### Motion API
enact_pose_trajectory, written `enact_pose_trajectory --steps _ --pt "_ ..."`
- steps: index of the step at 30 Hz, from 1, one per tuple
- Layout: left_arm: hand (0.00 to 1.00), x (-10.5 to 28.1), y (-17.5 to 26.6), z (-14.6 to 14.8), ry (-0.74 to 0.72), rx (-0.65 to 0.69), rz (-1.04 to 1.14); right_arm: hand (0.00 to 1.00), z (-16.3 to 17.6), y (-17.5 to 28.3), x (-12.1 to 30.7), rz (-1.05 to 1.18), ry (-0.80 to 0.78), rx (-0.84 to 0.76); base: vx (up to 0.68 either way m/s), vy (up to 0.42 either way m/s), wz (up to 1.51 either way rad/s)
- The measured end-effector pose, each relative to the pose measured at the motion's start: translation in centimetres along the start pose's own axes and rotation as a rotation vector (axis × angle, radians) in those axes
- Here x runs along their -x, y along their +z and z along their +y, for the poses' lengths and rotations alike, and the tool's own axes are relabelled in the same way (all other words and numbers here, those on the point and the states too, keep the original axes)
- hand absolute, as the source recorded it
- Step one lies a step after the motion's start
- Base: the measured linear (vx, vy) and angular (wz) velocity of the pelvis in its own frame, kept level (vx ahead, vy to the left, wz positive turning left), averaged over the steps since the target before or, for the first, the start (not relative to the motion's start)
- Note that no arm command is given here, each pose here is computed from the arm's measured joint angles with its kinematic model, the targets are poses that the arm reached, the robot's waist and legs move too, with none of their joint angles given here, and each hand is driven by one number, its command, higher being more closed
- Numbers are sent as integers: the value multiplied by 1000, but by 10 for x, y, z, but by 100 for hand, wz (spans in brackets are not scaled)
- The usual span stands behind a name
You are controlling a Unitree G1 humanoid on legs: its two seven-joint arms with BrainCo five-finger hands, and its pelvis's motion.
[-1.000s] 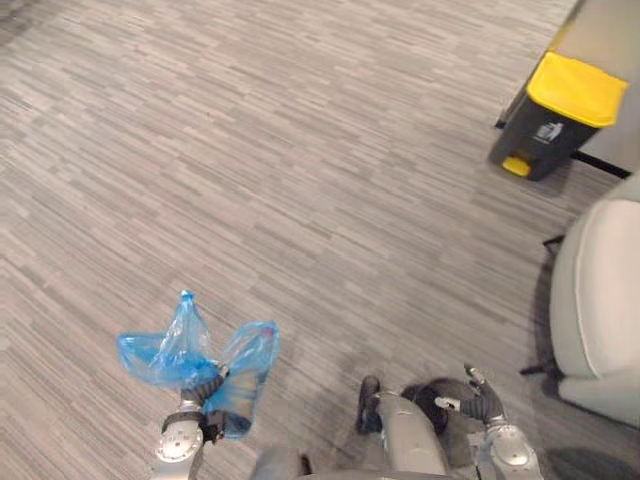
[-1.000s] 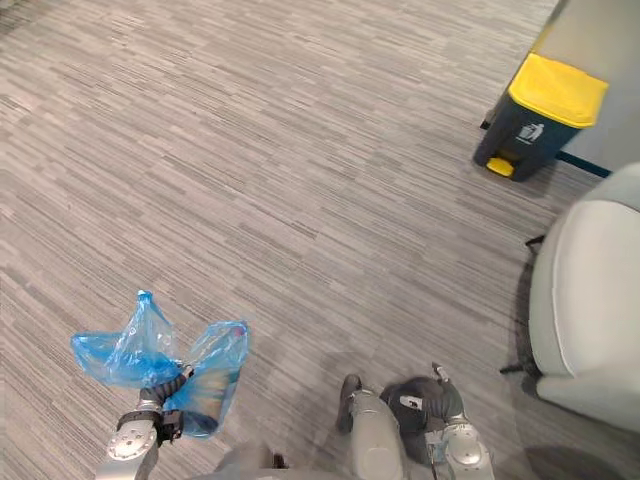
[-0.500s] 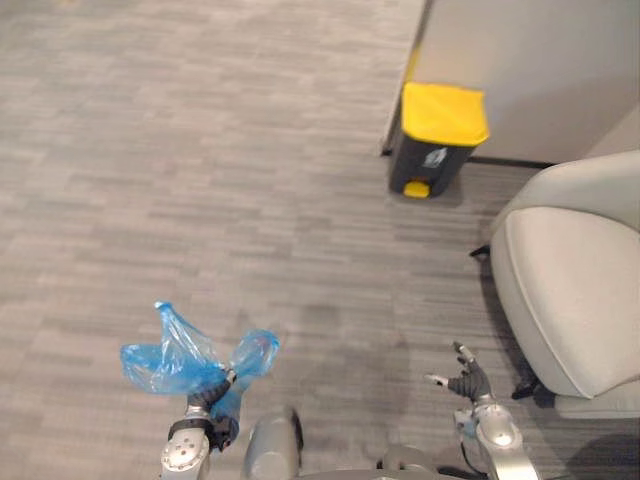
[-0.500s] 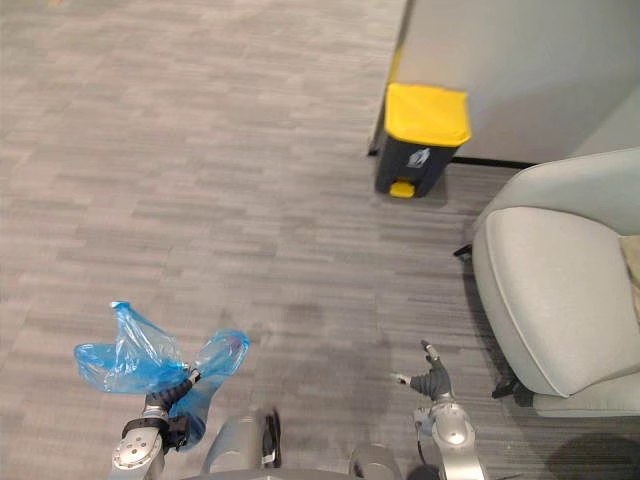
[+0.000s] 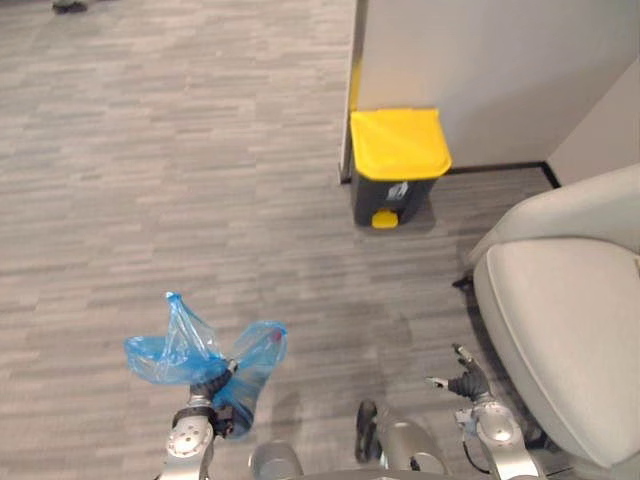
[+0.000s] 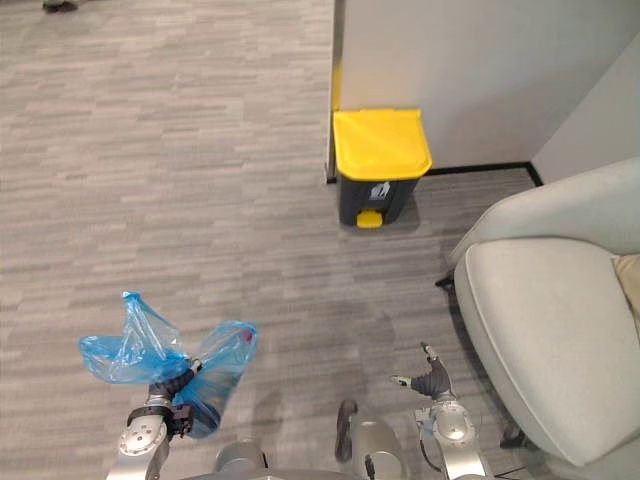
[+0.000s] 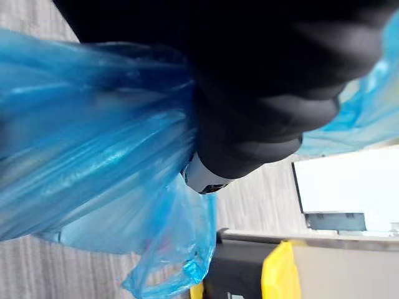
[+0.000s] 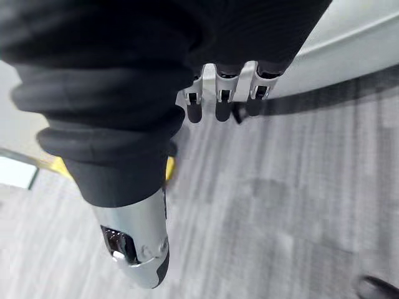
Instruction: Gather rubbish on tea table into small bin, then transfer packed bag to large trash can.
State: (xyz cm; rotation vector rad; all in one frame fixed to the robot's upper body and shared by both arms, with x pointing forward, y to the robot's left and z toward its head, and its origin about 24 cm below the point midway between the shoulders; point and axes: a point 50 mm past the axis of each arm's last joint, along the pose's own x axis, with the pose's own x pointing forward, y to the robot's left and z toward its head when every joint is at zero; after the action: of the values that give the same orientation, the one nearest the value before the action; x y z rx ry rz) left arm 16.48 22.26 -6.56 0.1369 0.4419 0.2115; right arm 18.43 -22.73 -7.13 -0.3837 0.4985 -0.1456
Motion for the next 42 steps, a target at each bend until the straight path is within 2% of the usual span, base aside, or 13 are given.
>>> enact_pose_trajectory --steps 5,7,14,22,24,32,42 --pt "100 1 0 -3 -20 2 -2 0 -3 4 -3 -11 -30 -11 488 195 -60" --pt "100 -1 0 0 -14 -8 6 0 7 -9 -2 63 -10 -33 415 245 -42" --pt "100 6 -7 -1 -23 -28 27 0 16 -12 1 77 21 -23 456 188 -54" --pt "100 1 -3 3 -12 -50 17 0 18 -22 2 125 33 -10 393 -84 10" --pt "100 1 -9 0 -12 -34 43 0 9 -31 1 167 24 23 449 -186 23" --pt "100 5 -6 -17 -33 24 26 0 7 -5 -1 51 -17 -16 351 -153 -2" --pt "100 -3 1 -14 -40 -3 3 0 9 -7 -3 72 -34 -60 269 126 -23"
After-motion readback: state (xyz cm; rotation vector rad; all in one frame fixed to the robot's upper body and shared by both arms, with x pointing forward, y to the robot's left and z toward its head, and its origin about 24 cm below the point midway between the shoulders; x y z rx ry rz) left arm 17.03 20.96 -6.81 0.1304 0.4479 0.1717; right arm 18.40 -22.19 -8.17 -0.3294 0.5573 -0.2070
